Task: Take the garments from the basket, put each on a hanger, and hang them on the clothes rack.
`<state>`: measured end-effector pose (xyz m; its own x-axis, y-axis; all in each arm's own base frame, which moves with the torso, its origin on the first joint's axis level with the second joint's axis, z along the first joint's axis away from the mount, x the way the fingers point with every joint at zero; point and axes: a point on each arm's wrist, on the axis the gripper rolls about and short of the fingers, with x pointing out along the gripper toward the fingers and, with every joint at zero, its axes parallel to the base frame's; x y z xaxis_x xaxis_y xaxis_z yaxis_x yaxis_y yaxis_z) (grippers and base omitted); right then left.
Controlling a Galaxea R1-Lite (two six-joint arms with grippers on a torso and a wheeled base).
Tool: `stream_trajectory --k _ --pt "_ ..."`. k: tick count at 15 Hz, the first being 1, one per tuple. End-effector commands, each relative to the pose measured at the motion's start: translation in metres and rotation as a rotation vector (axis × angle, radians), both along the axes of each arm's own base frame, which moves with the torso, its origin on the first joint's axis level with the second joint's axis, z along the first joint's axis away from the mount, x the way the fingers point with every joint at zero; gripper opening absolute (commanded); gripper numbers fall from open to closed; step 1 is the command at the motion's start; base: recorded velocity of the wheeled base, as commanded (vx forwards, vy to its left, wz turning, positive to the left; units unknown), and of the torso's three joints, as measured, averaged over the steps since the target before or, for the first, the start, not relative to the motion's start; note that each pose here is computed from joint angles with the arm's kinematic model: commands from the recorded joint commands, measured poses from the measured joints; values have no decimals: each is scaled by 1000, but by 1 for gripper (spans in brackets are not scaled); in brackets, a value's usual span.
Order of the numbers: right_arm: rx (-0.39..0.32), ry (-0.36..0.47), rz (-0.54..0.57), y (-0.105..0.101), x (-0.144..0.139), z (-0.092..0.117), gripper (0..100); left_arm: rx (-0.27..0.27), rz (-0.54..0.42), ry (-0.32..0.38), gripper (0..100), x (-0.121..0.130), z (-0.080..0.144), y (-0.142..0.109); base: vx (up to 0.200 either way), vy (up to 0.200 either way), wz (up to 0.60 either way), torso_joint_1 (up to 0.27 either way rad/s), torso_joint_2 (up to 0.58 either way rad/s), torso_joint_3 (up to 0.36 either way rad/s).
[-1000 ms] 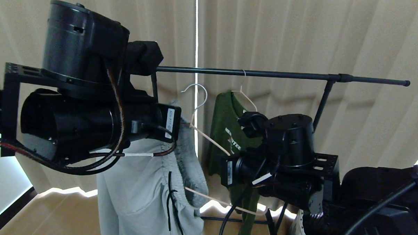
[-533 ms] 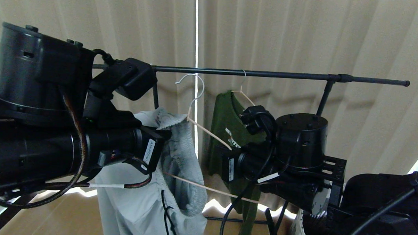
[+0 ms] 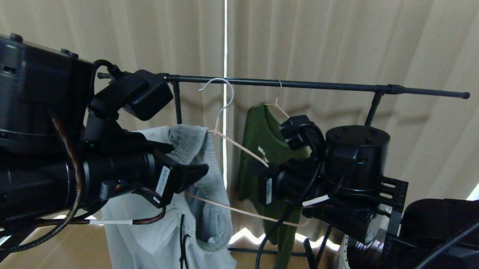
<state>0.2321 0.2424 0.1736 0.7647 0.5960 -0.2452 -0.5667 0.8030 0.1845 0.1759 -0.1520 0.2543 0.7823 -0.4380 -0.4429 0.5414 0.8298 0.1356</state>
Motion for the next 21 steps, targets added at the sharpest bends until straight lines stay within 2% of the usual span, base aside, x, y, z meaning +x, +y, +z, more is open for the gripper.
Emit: stream_trajectory --k 1,3,5,7,9,10,11,12,13,14,16,18,19,21 --pt "11 -23 -8 -5 0 8 0 -13 -10 -8 100 -5 3 4 0 0 0 0 0 0" --pt "18 -46 -15 -9 0 13 0 -36 -36 -18 100 -13 7 11 0 0 0 0 0 0" --pt "27 -79 -41 -16 7 18 0 -30 -51 -38 100 -23 7 20 0 0 0 0 0 0" --pt "-24 -130 -74 -39 10 23 0 -16 -59 -113 100 -35 10 35 0 0 0 0 0 0" --pt "-48 -157 -71 -55 6 28 0 4 -61 -210 100 -33 10 43 0 0 0 0 0 0" --pt "-54 -165 -57 -63 1 29 0 40 -58 -269 100 -27 8 50 0 0 0 0 0 0" --pt "-53 -165 -40 -69 -5 30 0 85 -103 -341 100 -20 4 58 0 0 0 0 0 0" --pt "-55 -159 -35 -71 -8 28 0 92 -178 -403 100 -17 3 61 0 0 0 0 0 0" --pt "-58 -154 -30 -72 -10 26 0 104 -228 -428 100 -14 2 59 0 0 0 0 0 0" --pt "-59 -153 -30 -72 -10 26 0 112 -238 -428 100 -13 1 58 0 0 0 0 0 0" --pt "-61 -151 -14 -67 -10 25 0 227 -290 -449 100 0 -9 51 0 0 0 0 0 0" --pt "-56 -152 12 -63 -13 25 0 285 -320 -462 100 4 -13 47 0 0 0 0 0 0" --pt "-54 -151 41 -60 -18 25 0 300 -331 -469 100 8 -15 44 0 0 0 0 0 0" --pt "-49 -154 74 -53 -24 26 0 292 -332 -496 100 18 -14 36 0 0 0 0 0 0"
